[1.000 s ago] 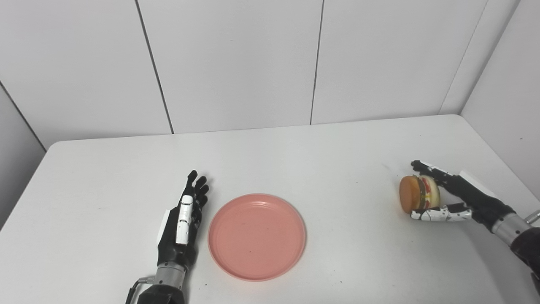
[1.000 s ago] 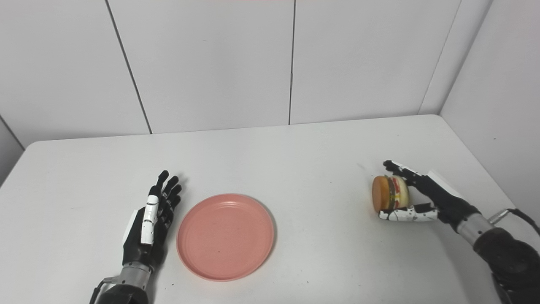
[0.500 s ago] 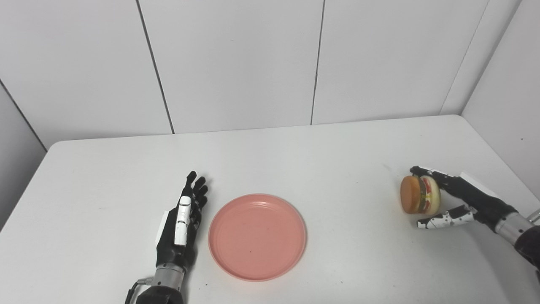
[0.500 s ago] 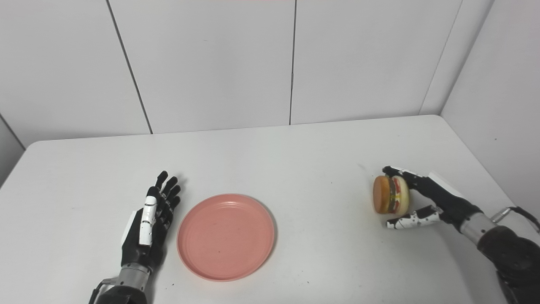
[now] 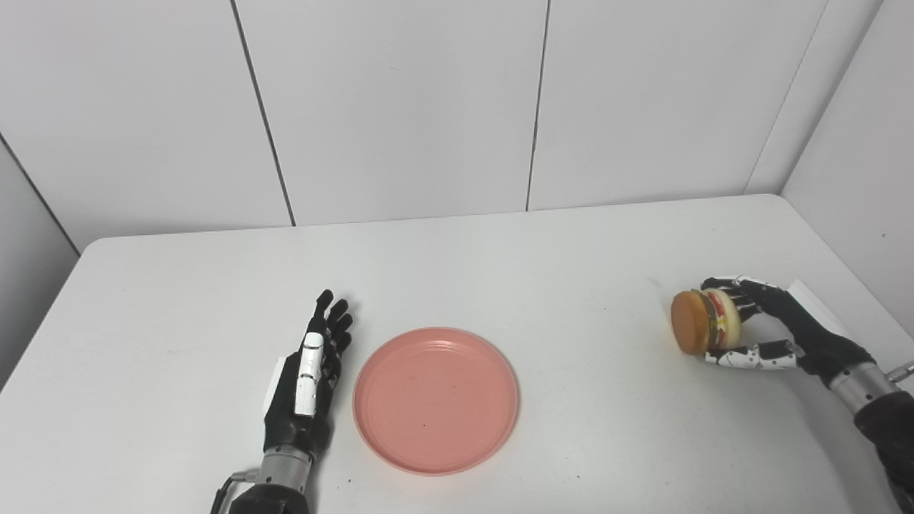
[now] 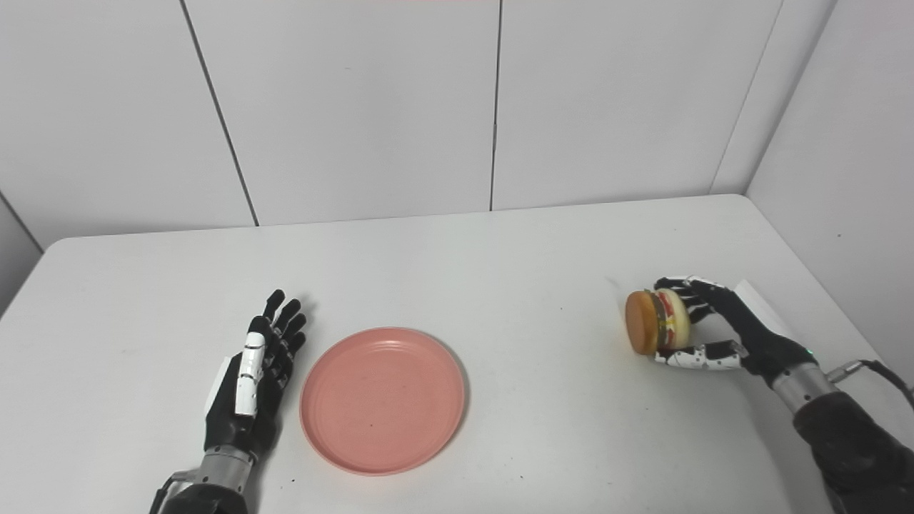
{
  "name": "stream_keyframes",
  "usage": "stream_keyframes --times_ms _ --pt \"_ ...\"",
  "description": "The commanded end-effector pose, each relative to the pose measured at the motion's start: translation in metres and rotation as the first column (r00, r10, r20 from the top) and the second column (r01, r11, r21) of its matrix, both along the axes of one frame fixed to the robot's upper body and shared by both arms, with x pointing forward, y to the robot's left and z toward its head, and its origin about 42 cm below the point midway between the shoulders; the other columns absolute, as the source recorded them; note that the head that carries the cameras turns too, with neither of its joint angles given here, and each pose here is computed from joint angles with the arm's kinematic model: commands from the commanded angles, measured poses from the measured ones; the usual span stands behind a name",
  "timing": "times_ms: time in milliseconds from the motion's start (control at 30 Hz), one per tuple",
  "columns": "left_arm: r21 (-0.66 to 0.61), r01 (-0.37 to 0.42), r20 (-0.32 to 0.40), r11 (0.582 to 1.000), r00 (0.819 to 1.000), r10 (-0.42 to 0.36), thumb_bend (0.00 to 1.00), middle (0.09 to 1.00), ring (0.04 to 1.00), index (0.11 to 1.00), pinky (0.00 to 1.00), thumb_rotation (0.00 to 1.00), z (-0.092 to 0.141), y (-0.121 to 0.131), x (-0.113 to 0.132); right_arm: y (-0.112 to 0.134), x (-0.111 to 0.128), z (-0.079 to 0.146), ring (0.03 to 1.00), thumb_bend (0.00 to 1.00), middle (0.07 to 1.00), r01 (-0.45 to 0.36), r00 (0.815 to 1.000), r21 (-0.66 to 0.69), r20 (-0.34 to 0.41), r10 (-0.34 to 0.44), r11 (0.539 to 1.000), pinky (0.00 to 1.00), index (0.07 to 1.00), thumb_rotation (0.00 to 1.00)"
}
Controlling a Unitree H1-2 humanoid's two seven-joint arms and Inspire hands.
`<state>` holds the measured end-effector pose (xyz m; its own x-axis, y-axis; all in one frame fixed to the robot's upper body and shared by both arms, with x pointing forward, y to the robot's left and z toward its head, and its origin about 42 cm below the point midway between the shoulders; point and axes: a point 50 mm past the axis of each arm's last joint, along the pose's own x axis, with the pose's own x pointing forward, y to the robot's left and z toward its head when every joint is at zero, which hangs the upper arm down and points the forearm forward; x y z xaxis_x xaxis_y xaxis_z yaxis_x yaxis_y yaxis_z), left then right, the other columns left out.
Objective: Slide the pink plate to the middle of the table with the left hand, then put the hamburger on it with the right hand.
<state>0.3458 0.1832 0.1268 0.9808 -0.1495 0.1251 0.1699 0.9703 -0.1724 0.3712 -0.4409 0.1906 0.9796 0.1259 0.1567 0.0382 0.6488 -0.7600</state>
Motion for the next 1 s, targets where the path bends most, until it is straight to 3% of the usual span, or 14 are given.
stream_keyframes --times_ms 0,367,400,500,567,600,633,667,800,900,967 --pt "-0.002 -0.021 -0.124 1.000 0.992 0.021 0.55 0.975 0.979 0.979 1.00 1.00 -0.034 0.009 -0.021 -0.001 0.009 0.025 0.605 0.41 0.655 -0.006 0.991 -0.017 0.137 0.008 1.000 0.54 0.692 0.00" --pt "-0.002 -0.015 -0.119 1.000 0.993 0.015 0.55 0.977 0.981 0.981 1.00 1.00 -0.034 0.009 -0.021 0.010 0.008 0.020 0.541 0.43 0.575 0.033 0.980 0.014 0.195 -0.035 0.999 0.52 0.603 0.00" --pt "-0.005 -0.013 -0.119 1.000 0.993 0.013 0.55 0.979 0.983 0.981 1.00 1.00 -0.034 0.009 -0.021 0.011 0.008 0.020 0.539 0.47 0.572 0.030 0.979 0.013 0.204 -0.032 0.999 0.52 0.538 0.07" --pt "-0.006 -0.014 -0.117 1.000 0.993 0.013 0.54 0.976 0.981 0.978 1.00 1.00 -0.034 0.008 -0.021 0.016 0.008 0.025 0.537 0.49 0.567 0.010 0.968 0.036 0.249 -0.018 0.999 0.51 0.498 0.11" --pt "-0.003 -0.014 -0.119 1.000 0.993 0.013 0.55 0.977 0.982 0.980 1.00 1.00 -0.034 0.008 -0.021 0.023 0.008 0.031 0.530 0.51 0.506 -0.004 0.959 0.050 0.282 -0.011 0.999 0.49 0.500 0.03" --pt "-0.003 -0.014 -0.120 1.000 0.993 0.013 0.55 0.976 0.980 0.978 1.00 1.00 -0.034 0.008 -0.021 0.026 0.009 0.034 0.371 0.51 0.485 -0.007 0.956 0.056 0.295 -0.009 0.998 0.29 0.493 0.01" --pt "0.000 -0.010 -0.119 1.000 0.993 0.010 0.55 0.975 0.980 0.978 1.00 1.00 -0.034 0.008 -0.021 0.033 0.009 0.041 0.343 0.52 0.482 -0.017 0.951 0.054 0.309 0.000 0.998 0.26 0.492 0.00" --pt "-0.002 -0.009 -0.119 1.000 0.993 0.009 0.55 0.975 0.979 0.980 1.00 1.00 -0.035 0.007 -0.021 0.040 0.008 0.047 0.433 0.51 0.481 -0.027 0.948 0.053 0.318 0.009 0.998 0.35 0.501 0.00" --pt "0.004 -0.006 -0.120 1.000 0.993 0.006 0.55 0.977 0.981 0.983 1.00 1.00 -0.034 0.006 -0.021 0.065 0.008 0.067 0.511 0.51 0.486 -0.094 0.929 0.070 0.366 0.062 0.993 0.46 0.501 0.00" --pt "0.007 -0.007 -0.123 1.000 0.992 0.007 0.55 0.974 0.979 0.979 1.00 1.00 -0.034 0.004 -0.022 0.079 0.011 0.078 0.496 0.51 0.479 -0.133 0.913 0.073 0.397 0.093 0.988 0.46 0.511 0.00" --pt "0.000 -0.010 -0.129 1.000 0.992 0.010 0.56 0.971 0.978 0.974 1.00 1.00 -0.034 0.003 -0.022 0.089 0.013 0.086 0.442 0.51 0.465 -0.149 0.908 0.072 0.404 0.108 0.986 0.39 0.521 0.00"
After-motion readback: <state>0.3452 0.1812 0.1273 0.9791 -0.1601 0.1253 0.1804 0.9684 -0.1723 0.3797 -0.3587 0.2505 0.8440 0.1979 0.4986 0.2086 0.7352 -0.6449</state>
